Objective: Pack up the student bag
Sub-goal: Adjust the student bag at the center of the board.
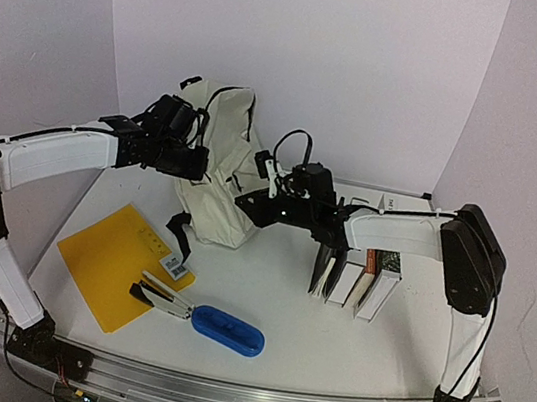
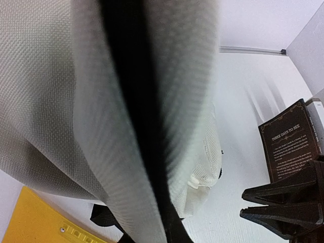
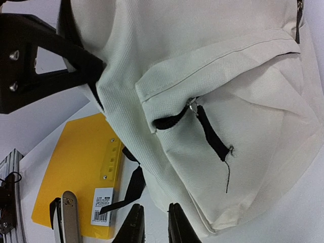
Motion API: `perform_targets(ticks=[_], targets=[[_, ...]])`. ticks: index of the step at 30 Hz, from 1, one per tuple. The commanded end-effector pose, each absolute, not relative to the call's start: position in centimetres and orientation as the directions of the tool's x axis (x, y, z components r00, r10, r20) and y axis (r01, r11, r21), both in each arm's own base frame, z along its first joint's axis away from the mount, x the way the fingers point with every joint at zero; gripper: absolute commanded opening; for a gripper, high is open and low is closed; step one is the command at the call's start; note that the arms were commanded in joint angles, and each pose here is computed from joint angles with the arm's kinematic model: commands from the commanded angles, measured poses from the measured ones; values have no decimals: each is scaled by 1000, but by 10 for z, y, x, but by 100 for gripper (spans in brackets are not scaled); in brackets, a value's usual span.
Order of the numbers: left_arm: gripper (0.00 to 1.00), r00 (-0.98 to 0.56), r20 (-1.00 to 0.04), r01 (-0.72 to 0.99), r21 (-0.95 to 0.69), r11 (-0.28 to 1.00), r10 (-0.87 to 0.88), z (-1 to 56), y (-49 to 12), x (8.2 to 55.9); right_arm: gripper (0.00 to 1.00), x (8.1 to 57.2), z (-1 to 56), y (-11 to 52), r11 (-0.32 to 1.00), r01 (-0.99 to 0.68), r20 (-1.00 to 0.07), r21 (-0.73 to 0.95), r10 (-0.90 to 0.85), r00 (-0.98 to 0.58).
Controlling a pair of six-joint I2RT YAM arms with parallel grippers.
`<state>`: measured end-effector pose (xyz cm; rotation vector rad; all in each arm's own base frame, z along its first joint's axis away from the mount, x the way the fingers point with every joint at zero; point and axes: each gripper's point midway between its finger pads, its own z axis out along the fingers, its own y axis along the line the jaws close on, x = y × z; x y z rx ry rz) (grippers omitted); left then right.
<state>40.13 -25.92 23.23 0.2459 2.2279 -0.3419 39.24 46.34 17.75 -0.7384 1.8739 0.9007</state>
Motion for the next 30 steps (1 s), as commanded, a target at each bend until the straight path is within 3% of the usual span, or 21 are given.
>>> perform_targets(ticks=[1, 8, 16, 30], targets=[[0, -542, -832, 381, -118, 917, 118, 255, -267, 402, 23, 401, 214, 460, 500, -811, -922, 304, -59, -382], [0, -432, -869, 631, -99, 770, 242, 276, -283, 356, 37, 407, 216, 445, 515, -812, -926, 274, -86, -367], [0, -442, -833, 699, -88, 710, 333, 274, -278, 330, 54, 391, 211, 453, 434, -861, -921, 265, -150, -358], [0, -488, -795, 693, -101, 714, 361, 254, -281, 333, 54, 352, 206, 464, 340, -899, -914, 275, -197, -354]])
